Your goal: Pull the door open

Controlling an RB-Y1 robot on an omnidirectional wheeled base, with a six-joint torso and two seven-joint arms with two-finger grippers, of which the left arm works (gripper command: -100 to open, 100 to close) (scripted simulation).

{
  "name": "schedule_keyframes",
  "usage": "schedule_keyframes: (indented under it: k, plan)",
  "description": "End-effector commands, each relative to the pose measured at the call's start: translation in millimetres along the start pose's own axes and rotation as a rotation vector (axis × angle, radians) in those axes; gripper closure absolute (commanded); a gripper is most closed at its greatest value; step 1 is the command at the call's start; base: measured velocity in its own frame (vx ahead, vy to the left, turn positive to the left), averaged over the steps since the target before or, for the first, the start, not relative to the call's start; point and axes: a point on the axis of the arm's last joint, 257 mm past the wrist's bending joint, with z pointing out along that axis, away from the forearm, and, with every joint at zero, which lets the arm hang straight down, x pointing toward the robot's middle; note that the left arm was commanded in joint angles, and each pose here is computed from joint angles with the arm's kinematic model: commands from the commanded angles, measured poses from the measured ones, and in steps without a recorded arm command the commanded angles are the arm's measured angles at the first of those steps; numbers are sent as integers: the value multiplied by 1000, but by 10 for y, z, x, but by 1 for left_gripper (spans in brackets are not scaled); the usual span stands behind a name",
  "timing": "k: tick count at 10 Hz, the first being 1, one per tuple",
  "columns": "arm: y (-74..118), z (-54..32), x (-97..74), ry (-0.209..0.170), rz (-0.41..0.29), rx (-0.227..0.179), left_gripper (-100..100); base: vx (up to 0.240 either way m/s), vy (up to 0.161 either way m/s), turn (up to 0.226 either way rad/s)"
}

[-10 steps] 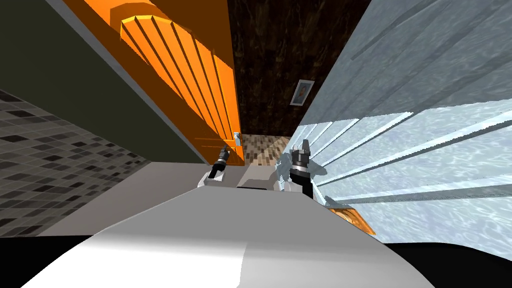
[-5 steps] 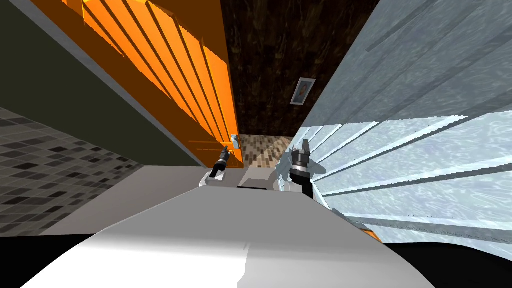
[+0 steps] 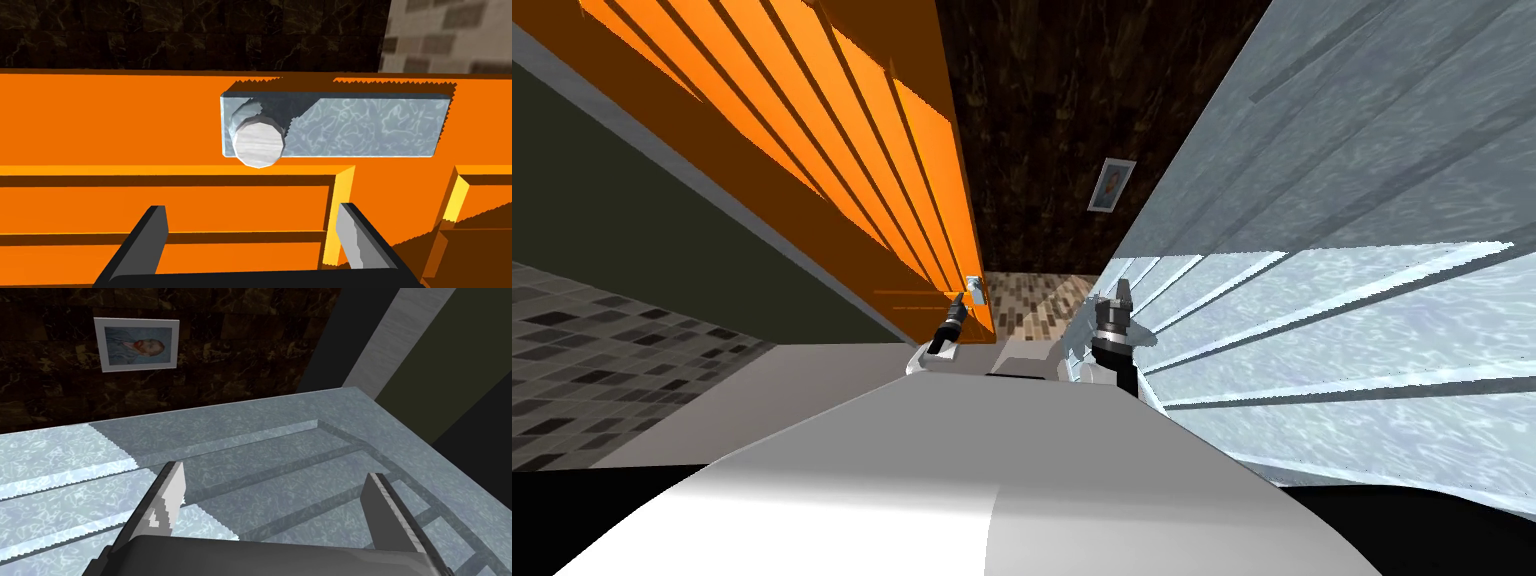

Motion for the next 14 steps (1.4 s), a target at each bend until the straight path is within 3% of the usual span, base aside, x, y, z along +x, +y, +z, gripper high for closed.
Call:
schedule_keyframes:
  k: [1,5,6,7,12,14]
  plan:
    - [1,-23,-199,-22,-1,-1,-100,219,-61,-118]
    - [4,-40,-726,-78,-1,-2,-100,199,-37,-144]
    - [2,-32,-656,-70,1,-2,-100,94,-6,-13]
    - [2,-32,-656,-70,1,-2,100,-12,1,14]
    - [2,-32,-656,-70,1,-2,100,-18,1,-2]
    - [16,-70,-657,-53,2,-5,100,-158,55,-142]
